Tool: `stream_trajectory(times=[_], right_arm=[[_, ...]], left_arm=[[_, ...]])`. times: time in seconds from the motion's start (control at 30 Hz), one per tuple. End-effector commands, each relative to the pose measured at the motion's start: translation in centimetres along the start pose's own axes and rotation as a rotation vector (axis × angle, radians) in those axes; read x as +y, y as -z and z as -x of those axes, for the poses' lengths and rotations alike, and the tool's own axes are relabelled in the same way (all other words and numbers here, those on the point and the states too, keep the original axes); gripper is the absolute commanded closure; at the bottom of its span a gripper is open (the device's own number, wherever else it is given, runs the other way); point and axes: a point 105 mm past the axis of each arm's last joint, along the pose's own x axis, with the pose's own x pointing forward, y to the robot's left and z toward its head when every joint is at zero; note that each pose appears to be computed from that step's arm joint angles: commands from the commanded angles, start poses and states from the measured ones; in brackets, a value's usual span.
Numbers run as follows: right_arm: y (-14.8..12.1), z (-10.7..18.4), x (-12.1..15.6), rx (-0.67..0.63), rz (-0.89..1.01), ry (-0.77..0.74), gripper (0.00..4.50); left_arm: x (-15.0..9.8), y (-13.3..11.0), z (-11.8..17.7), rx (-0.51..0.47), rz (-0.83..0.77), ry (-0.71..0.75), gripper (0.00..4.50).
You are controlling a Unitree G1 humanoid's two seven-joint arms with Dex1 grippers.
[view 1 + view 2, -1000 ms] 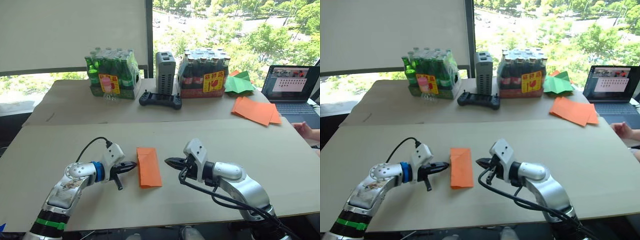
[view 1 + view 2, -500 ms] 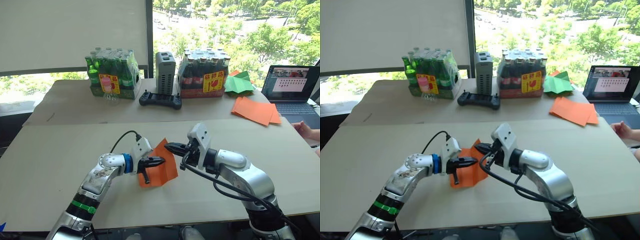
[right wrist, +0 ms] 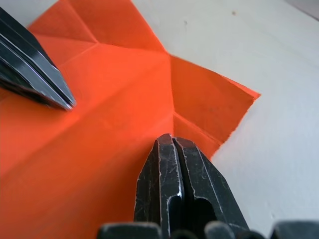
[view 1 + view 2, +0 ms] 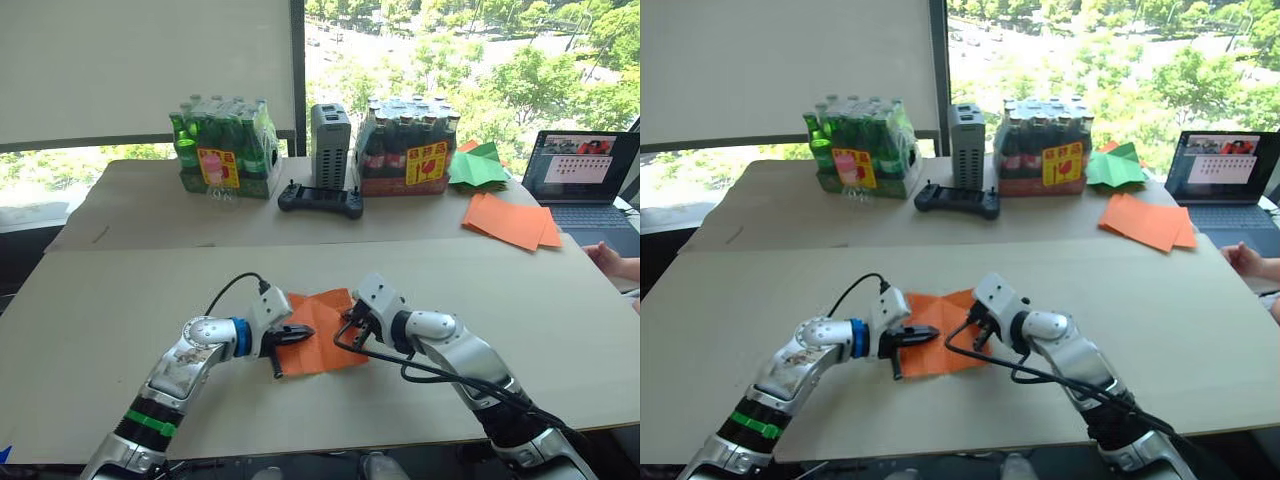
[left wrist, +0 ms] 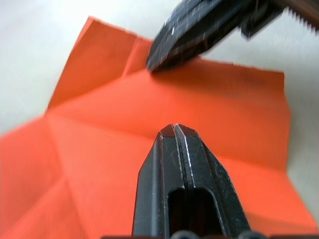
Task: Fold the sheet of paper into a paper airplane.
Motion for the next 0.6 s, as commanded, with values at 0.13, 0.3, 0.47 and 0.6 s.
stream_trajectory(times=[0.13,0.3,0.47,0.6], right_arm=[[1.15,0.55,0.98,0.030,0.015,-0.013,4.48],[1.40,0.32,1.33,0.036,0.005,-0.006,4.48],[1.13,0.21,1.33,0.021,-0.002,-0.002,4.48],[0.67,0.22,1.05,-0.003,-0.016,0.010,3.26]], left_arm=[[0.87,2.57,1.12,0.109,-0.057,-0.050,4.50],[0.47,2.33,0.68,0.100,-0.068,-0.043,4.50],[0.36,2.29,0.66,0.096,-0.064,-0.043,4.50],[0.37,2.01,0.68,0.089,-0.069,-0.044,4.50]])
